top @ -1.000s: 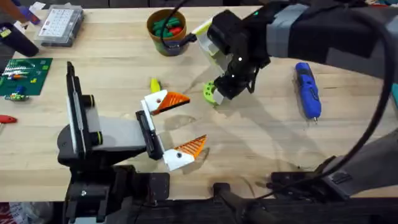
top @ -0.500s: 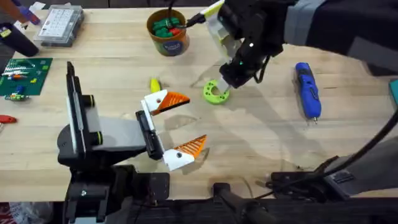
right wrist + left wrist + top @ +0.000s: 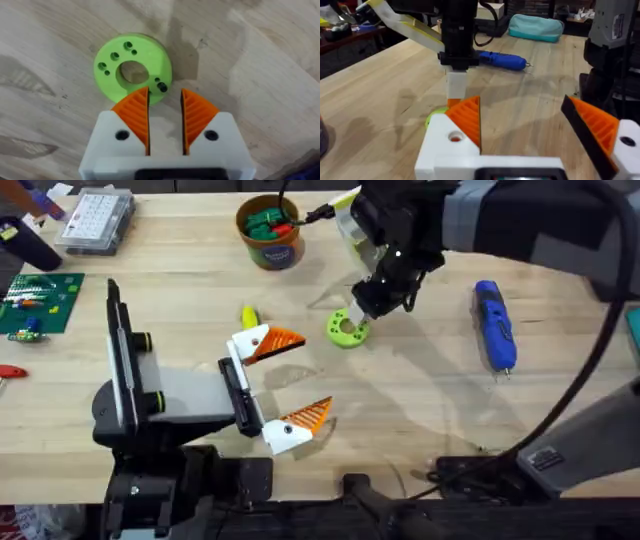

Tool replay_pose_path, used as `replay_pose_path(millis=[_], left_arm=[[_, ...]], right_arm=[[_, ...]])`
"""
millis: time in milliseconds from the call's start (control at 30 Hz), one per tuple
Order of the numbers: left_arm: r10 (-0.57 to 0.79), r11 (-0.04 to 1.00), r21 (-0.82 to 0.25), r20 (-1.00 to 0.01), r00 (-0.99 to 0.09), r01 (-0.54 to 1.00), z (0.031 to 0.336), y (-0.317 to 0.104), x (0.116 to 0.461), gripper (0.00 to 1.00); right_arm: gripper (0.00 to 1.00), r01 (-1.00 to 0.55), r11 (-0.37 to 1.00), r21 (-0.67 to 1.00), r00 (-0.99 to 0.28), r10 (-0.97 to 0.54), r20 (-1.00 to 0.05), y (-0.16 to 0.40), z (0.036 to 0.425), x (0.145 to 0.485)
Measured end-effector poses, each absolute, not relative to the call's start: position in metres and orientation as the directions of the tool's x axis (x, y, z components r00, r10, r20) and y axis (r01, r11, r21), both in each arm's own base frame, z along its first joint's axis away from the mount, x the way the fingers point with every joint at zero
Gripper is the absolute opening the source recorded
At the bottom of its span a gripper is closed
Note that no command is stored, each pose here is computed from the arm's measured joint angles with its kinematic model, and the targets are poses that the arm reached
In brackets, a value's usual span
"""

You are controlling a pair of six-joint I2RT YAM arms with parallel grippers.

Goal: Pick up the gripper from the table and insert it into the empty holder that is missing its gripper. Then pick up a screw, insert it into the mounting hole, and use the screwdriver to tighten it. Finally, clean up the table by picking up the vegetable and placing it into the bucket.

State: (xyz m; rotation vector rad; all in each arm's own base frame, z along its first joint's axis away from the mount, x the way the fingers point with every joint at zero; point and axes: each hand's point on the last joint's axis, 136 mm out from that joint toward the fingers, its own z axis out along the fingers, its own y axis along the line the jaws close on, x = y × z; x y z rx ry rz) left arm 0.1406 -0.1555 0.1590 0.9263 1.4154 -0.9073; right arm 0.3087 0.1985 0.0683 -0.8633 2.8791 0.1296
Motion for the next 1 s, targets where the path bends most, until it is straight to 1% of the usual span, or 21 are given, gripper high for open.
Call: replay_pose_path(millis=[367, 1000], left_arm=[[0.033, 0.388, -0.014, -0.999, -0.029, 0.922, 0.1590, -0.1555, 0.1406, 0.988], [0.033, 0.388, -0.014, -0.999, -0.029, 0.922, 0.1590, -0.1555, 0.1406, 0.988]], right_arm=[[0.315, -0.546, 0.837, 0.045, -0.830, -0.533, -0.163, 0.2008, 0.0641, 0.3139], [0.315, -0.507, 0.860, 0.052, -0.856, -0.495, -0.150, 0.2006, 0.0604, 0.3135]])
